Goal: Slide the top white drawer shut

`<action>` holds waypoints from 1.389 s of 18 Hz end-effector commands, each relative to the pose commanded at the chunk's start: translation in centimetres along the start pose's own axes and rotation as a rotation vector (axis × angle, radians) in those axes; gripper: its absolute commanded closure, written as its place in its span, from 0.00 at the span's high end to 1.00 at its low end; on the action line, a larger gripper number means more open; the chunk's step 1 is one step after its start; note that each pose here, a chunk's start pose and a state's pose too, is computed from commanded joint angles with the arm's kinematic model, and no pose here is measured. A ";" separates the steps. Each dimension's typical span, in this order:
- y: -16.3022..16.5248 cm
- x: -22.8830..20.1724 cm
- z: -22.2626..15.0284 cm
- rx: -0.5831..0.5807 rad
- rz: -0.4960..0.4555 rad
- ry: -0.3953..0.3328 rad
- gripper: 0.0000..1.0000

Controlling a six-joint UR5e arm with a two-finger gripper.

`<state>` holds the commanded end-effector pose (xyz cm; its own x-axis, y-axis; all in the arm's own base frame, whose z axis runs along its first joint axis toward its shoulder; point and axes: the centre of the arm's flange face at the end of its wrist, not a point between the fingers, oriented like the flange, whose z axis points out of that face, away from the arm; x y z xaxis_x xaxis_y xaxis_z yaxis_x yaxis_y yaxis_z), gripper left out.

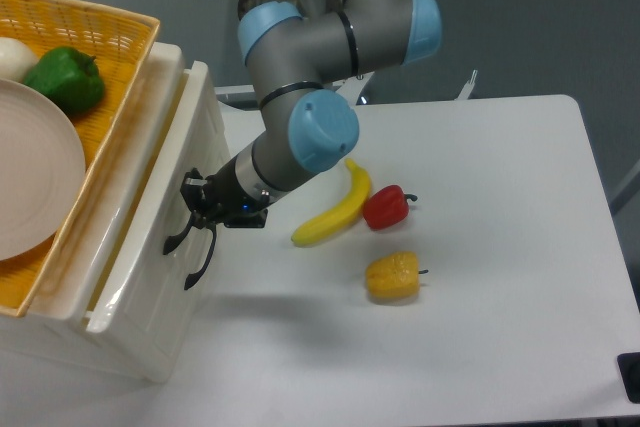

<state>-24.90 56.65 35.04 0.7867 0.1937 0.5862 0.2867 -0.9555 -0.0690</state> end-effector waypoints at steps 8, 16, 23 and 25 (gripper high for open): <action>-0.1 -1.1 -0.9 0.020 0.008 -0.031 0.53; 2.0 -9.0 -7.5 0.000 -0.019 -0.419 1.00; 4.7 -17.3 -14.3 -0.050 0.140 -0.644 1.00; 6.6 -19.8 -16.7 -0.104 0.307 -0.648 1.00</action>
<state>-47.73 42.82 36.51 0.9986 -0.0249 -0.0457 -0.0275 -0.9980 -0.0575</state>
